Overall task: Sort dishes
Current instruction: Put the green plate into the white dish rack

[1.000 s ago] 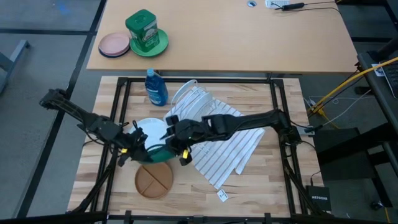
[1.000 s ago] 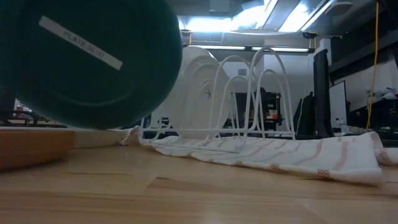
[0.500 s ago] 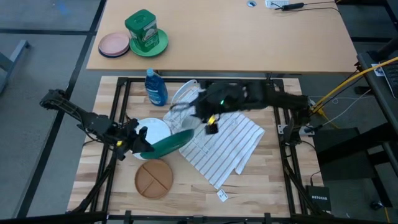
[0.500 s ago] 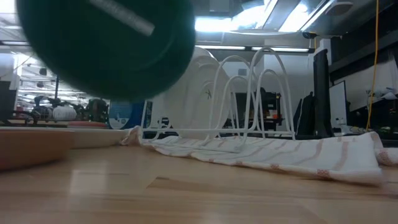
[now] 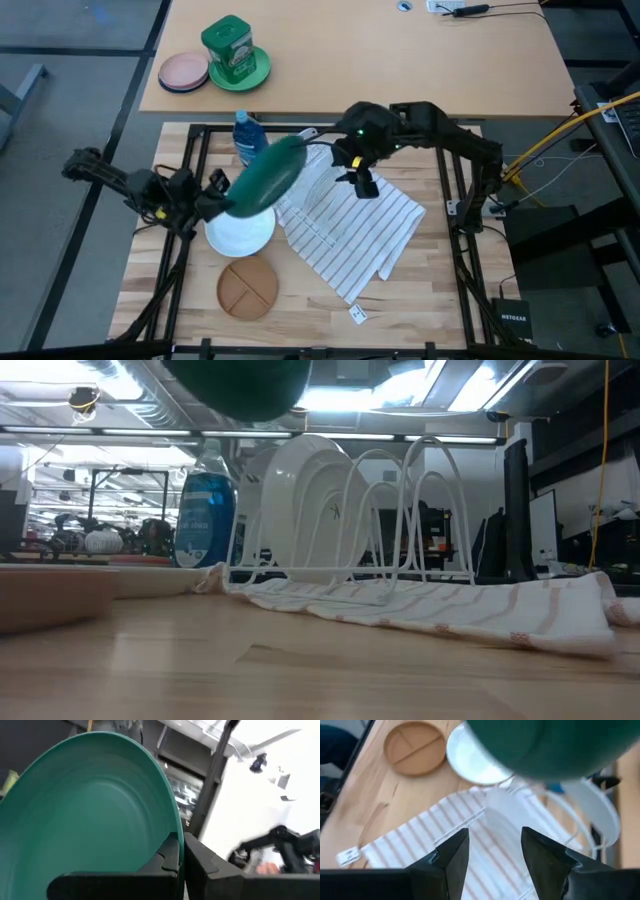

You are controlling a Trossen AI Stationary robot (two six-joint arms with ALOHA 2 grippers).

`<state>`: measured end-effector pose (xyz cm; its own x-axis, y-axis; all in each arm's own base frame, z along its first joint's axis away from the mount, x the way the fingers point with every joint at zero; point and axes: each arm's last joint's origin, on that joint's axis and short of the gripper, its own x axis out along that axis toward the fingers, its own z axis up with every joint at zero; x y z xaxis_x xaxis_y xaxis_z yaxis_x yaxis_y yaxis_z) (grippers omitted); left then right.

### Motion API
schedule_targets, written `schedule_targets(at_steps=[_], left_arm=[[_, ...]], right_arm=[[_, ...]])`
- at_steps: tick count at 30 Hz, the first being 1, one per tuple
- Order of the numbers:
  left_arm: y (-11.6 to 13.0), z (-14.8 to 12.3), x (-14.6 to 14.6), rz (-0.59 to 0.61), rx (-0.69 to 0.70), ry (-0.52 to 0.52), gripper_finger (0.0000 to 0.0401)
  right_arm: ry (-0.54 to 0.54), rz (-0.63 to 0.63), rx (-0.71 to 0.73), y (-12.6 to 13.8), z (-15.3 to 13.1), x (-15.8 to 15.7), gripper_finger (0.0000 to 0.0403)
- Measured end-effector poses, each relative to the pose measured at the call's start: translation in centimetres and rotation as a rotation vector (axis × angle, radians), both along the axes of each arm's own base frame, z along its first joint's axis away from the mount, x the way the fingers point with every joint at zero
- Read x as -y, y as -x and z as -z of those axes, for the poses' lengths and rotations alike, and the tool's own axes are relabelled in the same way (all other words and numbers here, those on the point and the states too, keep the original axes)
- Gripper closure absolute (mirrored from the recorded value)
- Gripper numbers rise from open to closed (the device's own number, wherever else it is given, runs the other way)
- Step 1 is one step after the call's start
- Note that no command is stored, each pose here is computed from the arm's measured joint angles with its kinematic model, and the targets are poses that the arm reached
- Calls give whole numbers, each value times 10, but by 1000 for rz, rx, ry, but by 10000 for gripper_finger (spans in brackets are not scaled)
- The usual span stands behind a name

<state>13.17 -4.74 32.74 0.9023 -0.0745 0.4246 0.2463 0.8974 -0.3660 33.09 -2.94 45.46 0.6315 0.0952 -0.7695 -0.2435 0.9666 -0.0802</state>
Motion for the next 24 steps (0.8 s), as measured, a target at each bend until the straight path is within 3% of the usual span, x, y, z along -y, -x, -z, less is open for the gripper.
schedule_targets(at_steps=[7,14,24], left_arm=[[2,-3,-20,-131,23,-8,401],[-7,-1,-41,-167,14,-6,401],[-29,12,-71,-128,-68,96,401]], right_arm=[[-22,-16,-24,13,-4,7,220],[-27,-21,-24,14,-3,17,220],[-100,-34,-83,-6,44,44,220]])
